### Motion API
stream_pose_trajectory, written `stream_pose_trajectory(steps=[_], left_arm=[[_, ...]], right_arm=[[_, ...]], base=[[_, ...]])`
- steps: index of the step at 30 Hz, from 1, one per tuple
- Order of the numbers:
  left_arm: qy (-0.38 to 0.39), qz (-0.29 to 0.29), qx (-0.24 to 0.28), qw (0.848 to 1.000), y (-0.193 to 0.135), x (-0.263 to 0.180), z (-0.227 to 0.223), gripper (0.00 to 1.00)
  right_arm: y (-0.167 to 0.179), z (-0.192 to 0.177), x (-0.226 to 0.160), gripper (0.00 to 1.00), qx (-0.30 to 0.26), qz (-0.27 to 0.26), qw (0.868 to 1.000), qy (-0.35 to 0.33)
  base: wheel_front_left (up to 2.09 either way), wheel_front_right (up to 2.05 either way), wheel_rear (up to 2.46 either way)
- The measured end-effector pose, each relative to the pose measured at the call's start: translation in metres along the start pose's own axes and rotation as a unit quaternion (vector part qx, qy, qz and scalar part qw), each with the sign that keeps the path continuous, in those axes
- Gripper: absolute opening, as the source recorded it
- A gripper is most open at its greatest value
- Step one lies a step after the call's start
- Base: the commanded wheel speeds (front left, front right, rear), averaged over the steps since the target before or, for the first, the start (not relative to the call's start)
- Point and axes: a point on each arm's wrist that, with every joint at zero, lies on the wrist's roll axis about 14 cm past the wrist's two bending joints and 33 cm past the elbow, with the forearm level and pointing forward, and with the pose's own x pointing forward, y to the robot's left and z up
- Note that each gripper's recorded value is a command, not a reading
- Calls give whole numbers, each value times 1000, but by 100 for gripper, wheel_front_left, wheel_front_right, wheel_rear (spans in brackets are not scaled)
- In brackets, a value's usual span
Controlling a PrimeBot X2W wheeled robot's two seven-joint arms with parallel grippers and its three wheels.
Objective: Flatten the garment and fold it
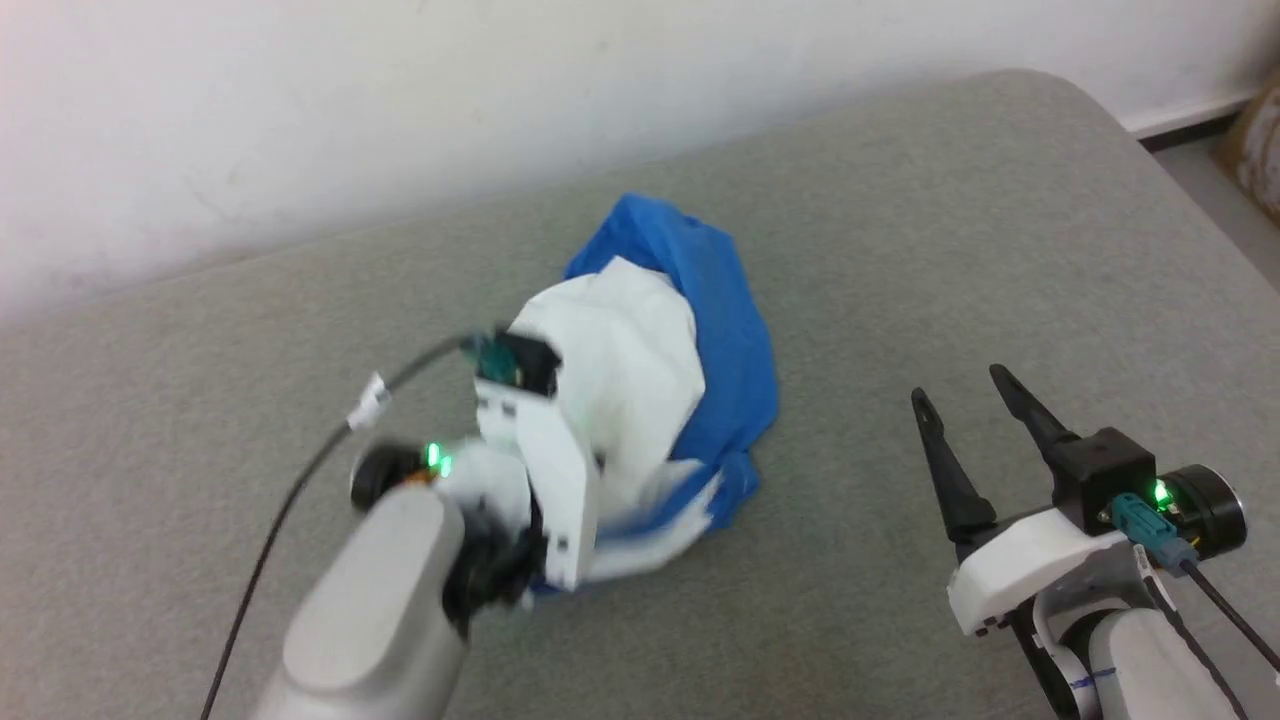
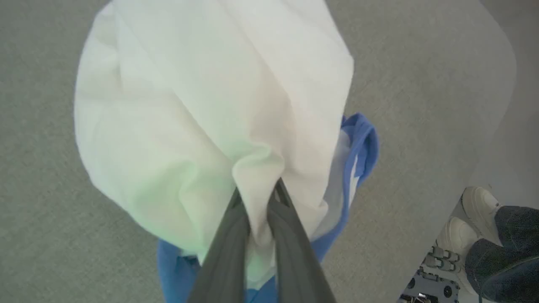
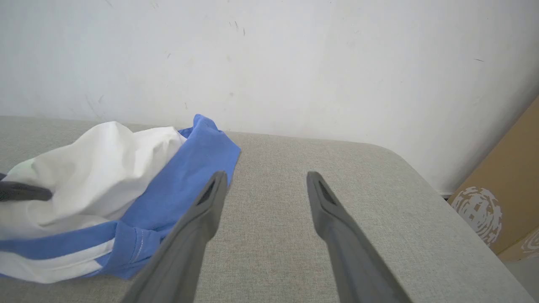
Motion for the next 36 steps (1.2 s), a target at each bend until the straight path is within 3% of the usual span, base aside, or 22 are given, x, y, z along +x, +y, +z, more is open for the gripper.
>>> stream_pose_trajectory(steps=[3,4,5,6,9,12,16,20,28,36], left_arm=[[64,3,-14,998,-1,1,-39,0],[73,7,-19,997,1,0,-45,25],[80,9,-26,996,2,-2,-50,40],[81,10,-32,996,3,-5,-52,100],[28,22,-57,998,10,-16,-38,100],[-99,53,-80,990,29,-38,4,100],[-277,104,-67,953,57,-86,53,100],[-378,174,-45,908,87,-133,55,100],[-434,282,-28,855,128,-187,16,100],[-431,343,-36,834,155,-200,-9,100]], right_arm=[[-3,-2,-3,100,-3,-3,1000,6],[-1,-3,-2,100,-3,0,1000,9],[1,-3,-2,100,-3,4,1000,11],[3,-4,-1,100,-2,8,1000,13],[11,-5,2,100,0,21,1000,17],[18,-4,5,100,1,33,999,17],[28,-1,11,100,1,50,999,14],[33,2,18,100,3,57,998,14],[48,-29,37,100,1,76,991,106],[49,-84,68,100,-23,75,960,269]], base=[[0,0,0],[0,0,0],[0,0,0],[0,0,0],[0,0,0],[0,0,0],[0,0,0],[0,0,0],[0,0,0],[0,0,0]])
